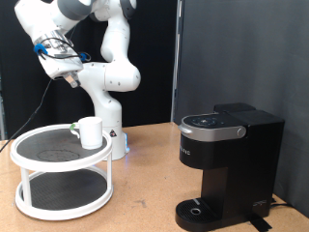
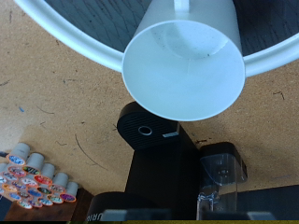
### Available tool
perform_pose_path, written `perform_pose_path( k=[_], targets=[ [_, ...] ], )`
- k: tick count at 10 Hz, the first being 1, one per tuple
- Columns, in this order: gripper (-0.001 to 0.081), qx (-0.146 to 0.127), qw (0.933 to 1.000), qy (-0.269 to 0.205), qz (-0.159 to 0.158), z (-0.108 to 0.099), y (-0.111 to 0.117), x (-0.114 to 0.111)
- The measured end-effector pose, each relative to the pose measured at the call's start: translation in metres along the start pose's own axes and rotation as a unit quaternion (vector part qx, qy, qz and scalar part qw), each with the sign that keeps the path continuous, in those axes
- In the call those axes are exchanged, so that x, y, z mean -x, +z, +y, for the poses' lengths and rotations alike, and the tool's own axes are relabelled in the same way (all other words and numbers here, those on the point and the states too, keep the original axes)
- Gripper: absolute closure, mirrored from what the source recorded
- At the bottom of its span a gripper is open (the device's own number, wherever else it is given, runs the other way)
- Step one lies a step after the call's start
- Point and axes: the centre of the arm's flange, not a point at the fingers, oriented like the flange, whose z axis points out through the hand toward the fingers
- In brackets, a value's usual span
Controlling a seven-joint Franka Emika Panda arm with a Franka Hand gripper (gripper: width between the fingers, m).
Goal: Make a cup of coffee with the keurig machine
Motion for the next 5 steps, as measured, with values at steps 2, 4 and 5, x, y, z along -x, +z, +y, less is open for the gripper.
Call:
perform_pose_path(
  k=[2, 4, 5],
  targets=[
    [0.0806, -0.001, 0.9999, -0.006, -0.008, -0.0009, -0.0037, -0.0027],
    [0.0806, -0.002, 1.0, -0.005, -0.008, -0.0015, -0.0023, -0.0041],
    [0.0782, -0.002, 1.0, -0.005, -0.003, -0.0018, 0.0002, -0.006]
  ],
)
